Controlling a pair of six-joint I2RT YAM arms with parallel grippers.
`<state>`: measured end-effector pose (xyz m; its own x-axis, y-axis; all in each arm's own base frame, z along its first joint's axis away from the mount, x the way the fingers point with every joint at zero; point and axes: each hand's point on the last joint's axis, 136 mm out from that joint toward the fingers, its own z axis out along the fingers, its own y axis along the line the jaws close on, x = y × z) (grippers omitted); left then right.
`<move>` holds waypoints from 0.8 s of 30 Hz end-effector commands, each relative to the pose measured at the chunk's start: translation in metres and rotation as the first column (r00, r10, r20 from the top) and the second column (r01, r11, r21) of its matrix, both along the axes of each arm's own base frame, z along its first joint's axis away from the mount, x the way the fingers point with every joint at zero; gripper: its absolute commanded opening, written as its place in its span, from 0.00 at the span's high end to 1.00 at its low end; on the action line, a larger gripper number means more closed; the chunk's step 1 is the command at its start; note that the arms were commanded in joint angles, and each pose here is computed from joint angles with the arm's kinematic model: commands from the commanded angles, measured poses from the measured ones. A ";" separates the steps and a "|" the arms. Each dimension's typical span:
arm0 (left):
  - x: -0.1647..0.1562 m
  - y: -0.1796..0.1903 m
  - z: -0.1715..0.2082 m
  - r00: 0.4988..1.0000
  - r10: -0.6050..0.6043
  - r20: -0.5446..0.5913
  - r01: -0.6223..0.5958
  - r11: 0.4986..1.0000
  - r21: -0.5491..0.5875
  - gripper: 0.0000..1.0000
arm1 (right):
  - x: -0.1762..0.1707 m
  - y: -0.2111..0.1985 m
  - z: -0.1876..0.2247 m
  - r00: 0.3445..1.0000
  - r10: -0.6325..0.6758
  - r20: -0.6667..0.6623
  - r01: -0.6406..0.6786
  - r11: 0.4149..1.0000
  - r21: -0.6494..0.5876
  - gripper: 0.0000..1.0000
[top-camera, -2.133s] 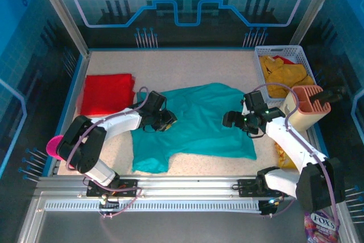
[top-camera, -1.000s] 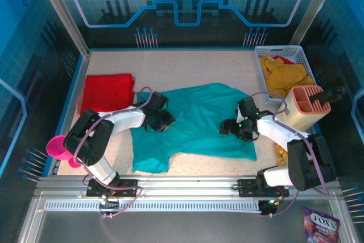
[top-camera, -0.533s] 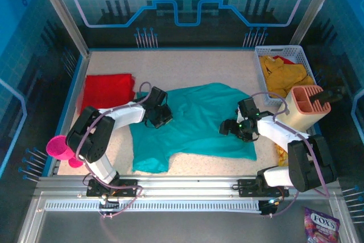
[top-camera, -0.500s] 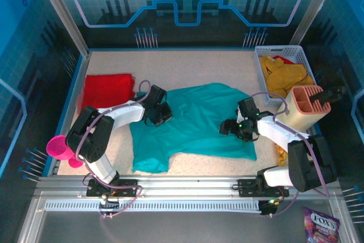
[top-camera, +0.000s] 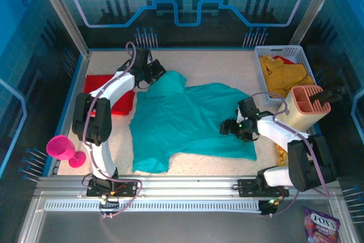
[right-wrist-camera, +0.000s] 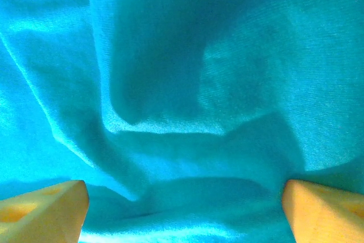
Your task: Fold and stack the t-shirts
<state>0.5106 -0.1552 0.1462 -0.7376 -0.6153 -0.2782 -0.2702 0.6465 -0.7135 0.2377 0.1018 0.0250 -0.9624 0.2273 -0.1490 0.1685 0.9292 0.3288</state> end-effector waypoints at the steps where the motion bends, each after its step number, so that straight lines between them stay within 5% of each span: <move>1: 0.032 0.009 -0.008 0.998 -0.045 0.051 0.047 0.998 -0.030 1.00 | -0.009 -0.006 -0.009 0.998 -0.014 -0.062 0.012 1.000 -0.022 0.10; 15: 0.125 0.051 -0.012 0.978 0.009 0.210 -0.005 1.000 -0.022 1.00 | -0.008 -0.005 -0.010 0.997 -0.002 -0.077 -0.001 0.999 -0.039 0.09; 18: 0.129 0.042 -0.015 0.980 -0.033 0.194 0.045 0.997 -0.059 0.51 | -0.009 -0.008 -0.009 0.997 -0.003 -0.078 -0.001 0.998 -0.056 0.08; 24: 0.098 0.044 0.020 0.979 -0.022 0.204 0.035 0.997 -0.063 0.39 | -0.005 -0.013 0.022 1.000 -0.007 0.016 0.008 0.997 -0.071 0.01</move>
